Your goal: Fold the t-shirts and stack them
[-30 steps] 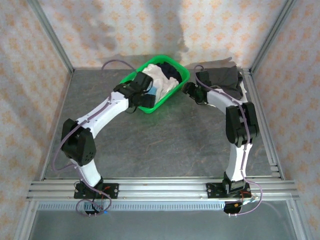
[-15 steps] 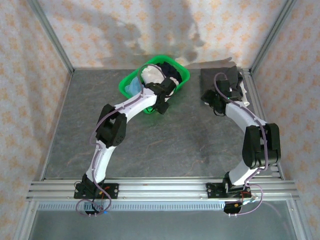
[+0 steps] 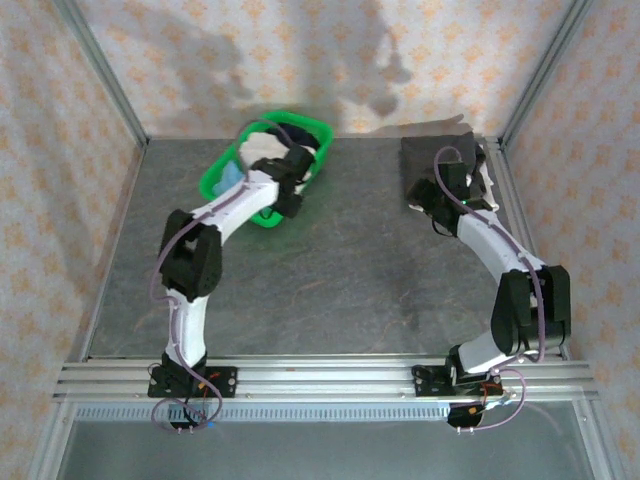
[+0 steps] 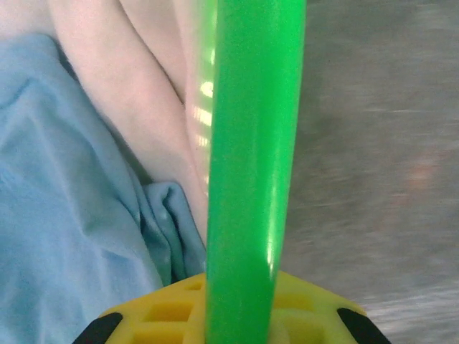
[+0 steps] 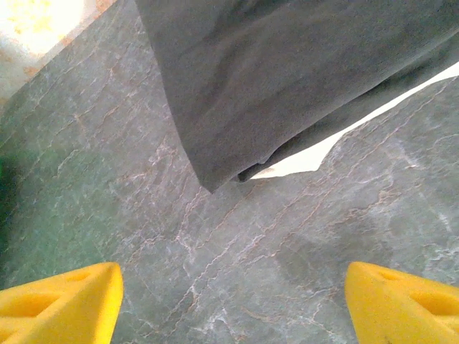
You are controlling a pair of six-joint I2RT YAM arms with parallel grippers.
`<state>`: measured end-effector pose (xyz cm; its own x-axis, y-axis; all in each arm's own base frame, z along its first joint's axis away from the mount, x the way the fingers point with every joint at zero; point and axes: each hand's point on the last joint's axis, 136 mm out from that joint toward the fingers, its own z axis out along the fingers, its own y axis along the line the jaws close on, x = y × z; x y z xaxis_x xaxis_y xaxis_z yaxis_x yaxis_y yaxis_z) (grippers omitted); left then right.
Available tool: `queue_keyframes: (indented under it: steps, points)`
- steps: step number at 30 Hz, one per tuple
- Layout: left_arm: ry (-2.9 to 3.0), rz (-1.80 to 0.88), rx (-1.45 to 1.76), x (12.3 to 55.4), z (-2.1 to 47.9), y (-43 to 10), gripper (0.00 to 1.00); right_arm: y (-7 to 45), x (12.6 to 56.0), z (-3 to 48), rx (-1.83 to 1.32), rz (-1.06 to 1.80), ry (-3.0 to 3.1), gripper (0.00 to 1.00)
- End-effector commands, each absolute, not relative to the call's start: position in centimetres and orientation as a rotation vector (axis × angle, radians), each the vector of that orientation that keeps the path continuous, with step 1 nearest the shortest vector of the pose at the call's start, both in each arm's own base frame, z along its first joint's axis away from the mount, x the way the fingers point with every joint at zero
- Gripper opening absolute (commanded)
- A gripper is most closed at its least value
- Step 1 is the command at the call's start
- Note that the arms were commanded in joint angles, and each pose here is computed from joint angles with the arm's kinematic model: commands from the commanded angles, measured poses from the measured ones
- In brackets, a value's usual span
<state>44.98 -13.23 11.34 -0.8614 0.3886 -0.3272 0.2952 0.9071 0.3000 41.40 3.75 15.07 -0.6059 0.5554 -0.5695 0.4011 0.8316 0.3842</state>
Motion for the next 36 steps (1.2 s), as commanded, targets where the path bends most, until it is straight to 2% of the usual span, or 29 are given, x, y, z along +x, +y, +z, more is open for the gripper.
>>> queue_keyframes:
  steps: [1,4,9,20,21,22,23,28,29,32,33,35,36]
  points:
    - [2.647,0.46,0.254,46.9,13.2,-5.6,0.0,2.2,40.2,15.3,0.709,0.184,2.294,0.82]
    - [2.637,0.54,0.159,47.9,13.5,-1.1,0.0,1.8,40.0,15.6,0.718,0.169,2.284,0.82]
    - [2.628,0.62,0.139,49.9,12.8,3.3,0.0,1.5,39.7,16.0,0.725,0.154,2.272,0.82]
    - [2.648,0.658,0.109,52.6,12.4,7.4,0.0,0.1,38.5,15.6,0.719,0.039,2.292,0.83]
    - [2.664,0.653,0.089,52.7,12.3,7.6,0.12,0.1,38.4,15.7,0.719,0.037,2.292,0.82]
    - [2.671,0.655,0.074,52.8,12.4,7.7,0.35,0.1,38.3,15.7,0.72,0.034,2.292,0.83]
    - [2.677,0.634,0.054,53.0,12.6,7.5,0.44,0.0,38.2,15.7,0.72,0.034,2.29,0.82]
    - [2.645,0.428,-0.043,53.0,15.4,5.5,0.49,0.2,37.7,16.5,0.715,0.056,2.275,0.82]
    - [2.615,0.392,-0.067,53.0,16.3,5.2,0.53,0.2,37.6,16.8,0.713,0.063,2.268,0.82]
    - [2.513,0.345,-0.19,53.2,18.6,5.6,0.74,0.2,37.3,17.4,0.71,0.082,2.246,0.81]
    - [2.484,0.333,-0.265,53.4,19.2,6.3,0.88,0.3,37.2,17.6,0.707,0.092,2.237,0.81]
    - [2.456,0.266,-0.406,54.0,19.6,7.7,1.0,0.5,37.2,17.5,0.703,0.112,2.235,0.79]
    - [2.45,0.199,-0.471,54.5,19.6,8.2,1.0,0.7,37.3,17.5,0.7,0.126,2.234,0.78]
